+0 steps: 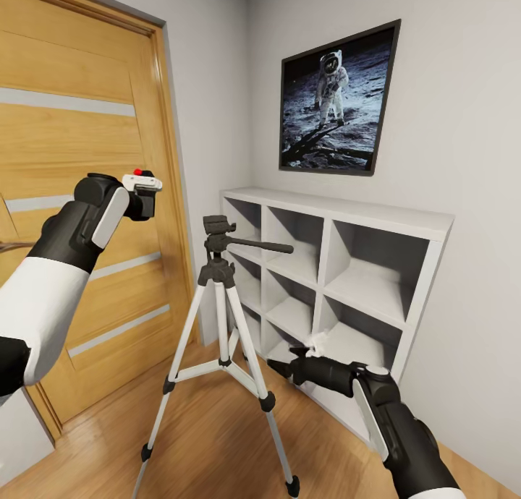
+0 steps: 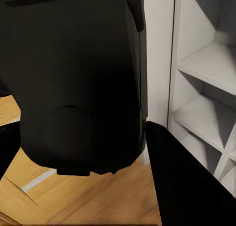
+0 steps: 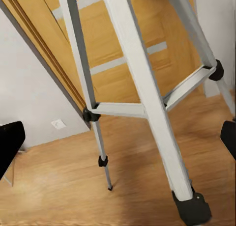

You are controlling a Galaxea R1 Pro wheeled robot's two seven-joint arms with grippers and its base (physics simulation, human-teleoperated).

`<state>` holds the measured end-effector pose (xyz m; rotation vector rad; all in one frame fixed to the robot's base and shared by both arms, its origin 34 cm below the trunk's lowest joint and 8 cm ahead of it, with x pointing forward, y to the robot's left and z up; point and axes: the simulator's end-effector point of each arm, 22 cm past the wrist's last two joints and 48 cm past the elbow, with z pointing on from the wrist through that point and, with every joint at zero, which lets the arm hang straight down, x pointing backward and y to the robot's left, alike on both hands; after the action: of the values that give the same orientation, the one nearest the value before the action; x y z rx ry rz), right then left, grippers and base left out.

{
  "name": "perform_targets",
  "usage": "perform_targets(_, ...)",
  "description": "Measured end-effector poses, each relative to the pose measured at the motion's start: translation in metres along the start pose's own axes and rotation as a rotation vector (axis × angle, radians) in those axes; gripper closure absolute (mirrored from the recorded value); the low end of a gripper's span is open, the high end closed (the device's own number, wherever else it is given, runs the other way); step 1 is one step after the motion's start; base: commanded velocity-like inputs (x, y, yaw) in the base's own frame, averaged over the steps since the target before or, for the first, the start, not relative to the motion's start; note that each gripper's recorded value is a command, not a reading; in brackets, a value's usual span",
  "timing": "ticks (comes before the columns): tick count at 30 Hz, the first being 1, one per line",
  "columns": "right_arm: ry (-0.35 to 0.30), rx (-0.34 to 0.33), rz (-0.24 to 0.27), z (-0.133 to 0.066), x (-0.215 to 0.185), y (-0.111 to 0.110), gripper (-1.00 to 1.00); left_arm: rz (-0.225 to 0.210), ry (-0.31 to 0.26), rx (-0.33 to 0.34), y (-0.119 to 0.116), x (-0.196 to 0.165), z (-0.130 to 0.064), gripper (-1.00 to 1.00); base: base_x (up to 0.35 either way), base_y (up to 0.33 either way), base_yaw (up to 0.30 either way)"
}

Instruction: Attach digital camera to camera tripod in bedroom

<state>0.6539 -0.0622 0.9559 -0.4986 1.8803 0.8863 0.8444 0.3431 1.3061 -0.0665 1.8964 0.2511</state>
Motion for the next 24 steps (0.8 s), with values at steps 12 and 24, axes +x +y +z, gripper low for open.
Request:
perform_targets(12, 0.04, 0.043, -0.115, 0.007, 0.025, -0.016, -1.0, -0.007, 0.028, 0.007, 0.001, 0.011, 0.006, 1.0, 0.0, 0.0, 0.0)
perform_targets(24, 0.031, 0.05, -0.121, 0.009, 0.022, -0.015, -1.0, -0.198, -0.016, 0.099, -0.012, 0.019, 0.034, 1.0, 0.0, 0.0, 0.0)
